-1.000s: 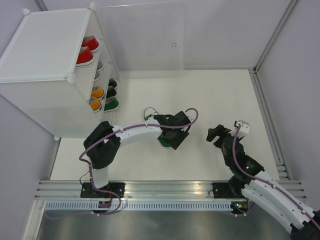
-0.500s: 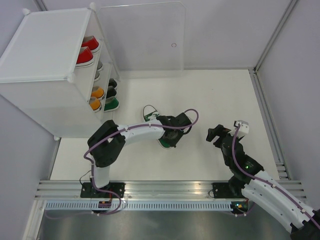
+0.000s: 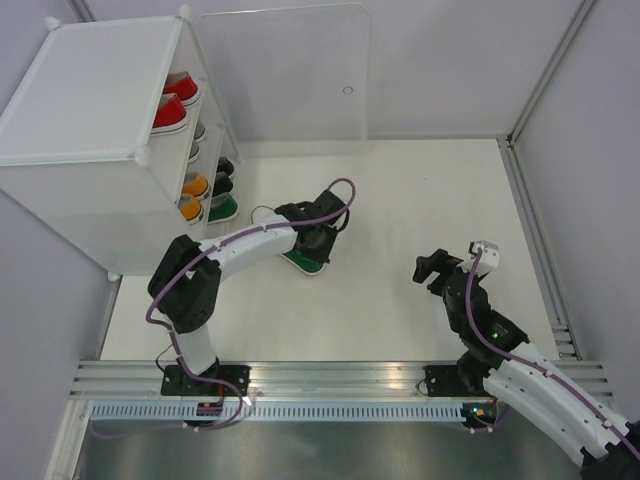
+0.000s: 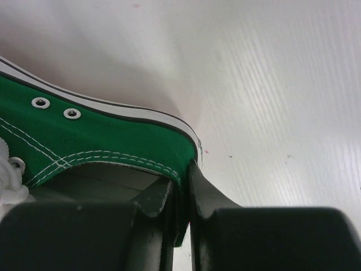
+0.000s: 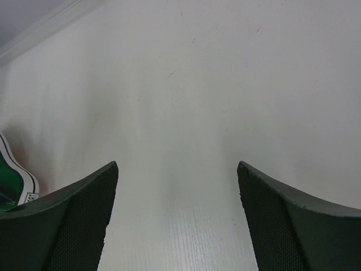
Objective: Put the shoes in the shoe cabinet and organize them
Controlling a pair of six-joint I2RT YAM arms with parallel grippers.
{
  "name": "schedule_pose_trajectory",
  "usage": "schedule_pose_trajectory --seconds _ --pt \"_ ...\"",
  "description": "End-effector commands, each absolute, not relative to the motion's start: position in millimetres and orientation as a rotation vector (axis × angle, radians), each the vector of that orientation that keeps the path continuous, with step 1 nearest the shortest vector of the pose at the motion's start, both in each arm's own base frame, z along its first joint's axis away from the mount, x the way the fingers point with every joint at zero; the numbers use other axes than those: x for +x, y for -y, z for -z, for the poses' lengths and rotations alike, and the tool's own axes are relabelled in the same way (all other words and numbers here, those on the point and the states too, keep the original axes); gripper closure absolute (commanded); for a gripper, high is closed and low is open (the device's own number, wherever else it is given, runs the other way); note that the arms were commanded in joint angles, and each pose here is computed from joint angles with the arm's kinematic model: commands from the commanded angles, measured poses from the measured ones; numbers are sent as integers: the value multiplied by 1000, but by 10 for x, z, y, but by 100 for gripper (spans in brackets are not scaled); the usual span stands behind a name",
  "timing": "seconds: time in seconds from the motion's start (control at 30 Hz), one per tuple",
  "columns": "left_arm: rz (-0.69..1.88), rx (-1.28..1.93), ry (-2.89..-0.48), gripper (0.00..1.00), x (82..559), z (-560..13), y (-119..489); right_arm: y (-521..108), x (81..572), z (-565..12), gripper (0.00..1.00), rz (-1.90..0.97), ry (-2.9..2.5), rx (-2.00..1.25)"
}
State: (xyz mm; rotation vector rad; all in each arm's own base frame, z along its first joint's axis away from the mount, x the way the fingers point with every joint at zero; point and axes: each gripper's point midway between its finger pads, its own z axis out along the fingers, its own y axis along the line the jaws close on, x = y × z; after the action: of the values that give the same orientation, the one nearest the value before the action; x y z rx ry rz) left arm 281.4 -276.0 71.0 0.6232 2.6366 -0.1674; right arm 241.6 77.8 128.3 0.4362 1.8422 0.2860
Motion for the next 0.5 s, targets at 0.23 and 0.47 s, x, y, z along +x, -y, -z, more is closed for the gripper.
schedule_pose_trajectory --seconds 0.23,0.47 --pt "88 246 -2564 91 3231 -1064 2205 -798 2441 -1312 11 -300 -1825 441" --pt "-1 128 -2574 91 3345 -1012 1778 -810 2444 -1282 11 -297 -1832 436"
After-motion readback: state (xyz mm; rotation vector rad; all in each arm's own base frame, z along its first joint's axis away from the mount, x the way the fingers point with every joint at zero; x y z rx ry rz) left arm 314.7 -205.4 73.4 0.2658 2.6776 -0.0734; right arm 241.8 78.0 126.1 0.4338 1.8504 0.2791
